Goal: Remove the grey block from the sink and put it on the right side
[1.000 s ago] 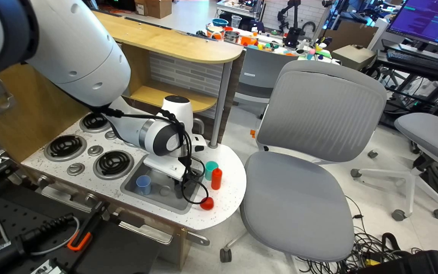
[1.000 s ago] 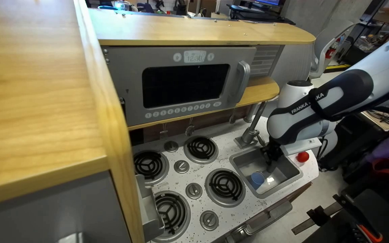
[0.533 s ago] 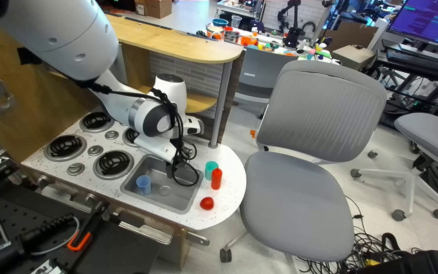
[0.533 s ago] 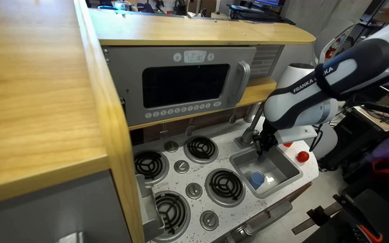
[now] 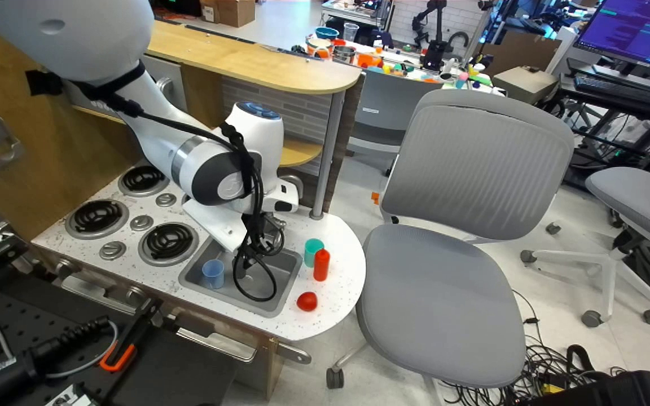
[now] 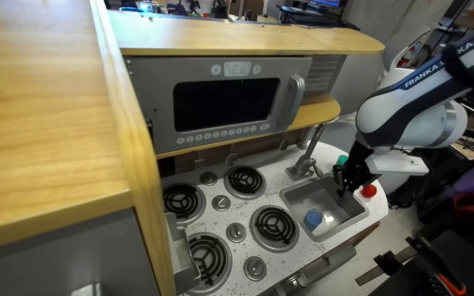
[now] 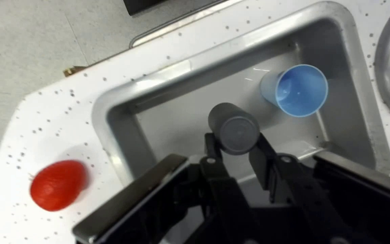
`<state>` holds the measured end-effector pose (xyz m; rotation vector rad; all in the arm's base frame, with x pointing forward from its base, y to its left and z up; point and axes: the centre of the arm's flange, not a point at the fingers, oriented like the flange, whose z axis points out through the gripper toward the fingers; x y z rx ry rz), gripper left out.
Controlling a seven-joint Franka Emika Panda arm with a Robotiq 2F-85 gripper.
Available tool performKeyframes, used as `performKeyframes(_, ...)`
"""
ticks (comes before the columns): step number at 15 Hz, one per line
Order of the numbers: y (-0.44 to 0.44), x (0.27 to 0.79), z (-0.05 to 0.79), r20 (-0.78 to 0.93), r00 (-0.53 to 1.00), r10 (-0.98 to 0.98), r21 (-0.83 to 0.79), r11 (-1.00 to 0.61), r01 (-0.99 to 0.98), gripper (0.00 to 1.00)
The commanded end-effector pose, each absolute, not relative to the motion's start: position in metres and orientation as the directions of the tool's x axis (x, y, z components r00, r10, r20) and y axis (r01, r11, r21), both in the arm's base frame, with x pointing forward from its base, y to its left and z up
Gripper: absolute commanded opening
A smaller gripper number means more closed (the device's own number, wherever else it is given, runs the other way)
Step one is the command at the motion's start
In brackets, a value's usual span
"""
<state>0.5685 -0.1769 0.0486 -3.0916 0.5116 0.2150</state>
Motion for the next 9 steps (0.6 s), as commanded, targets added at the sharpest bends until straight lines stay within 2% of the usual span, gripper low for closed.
performKeyframes(1,-0.212,0.530,0.082,-0.116,0.904,-0.412,0.035,-0.911,-0.411,0.07)
performKeyframes(9,-0.309,0.493,0.100,-0.045,0.805,-0.591,0.115,-0.804,-0.584,0.07)
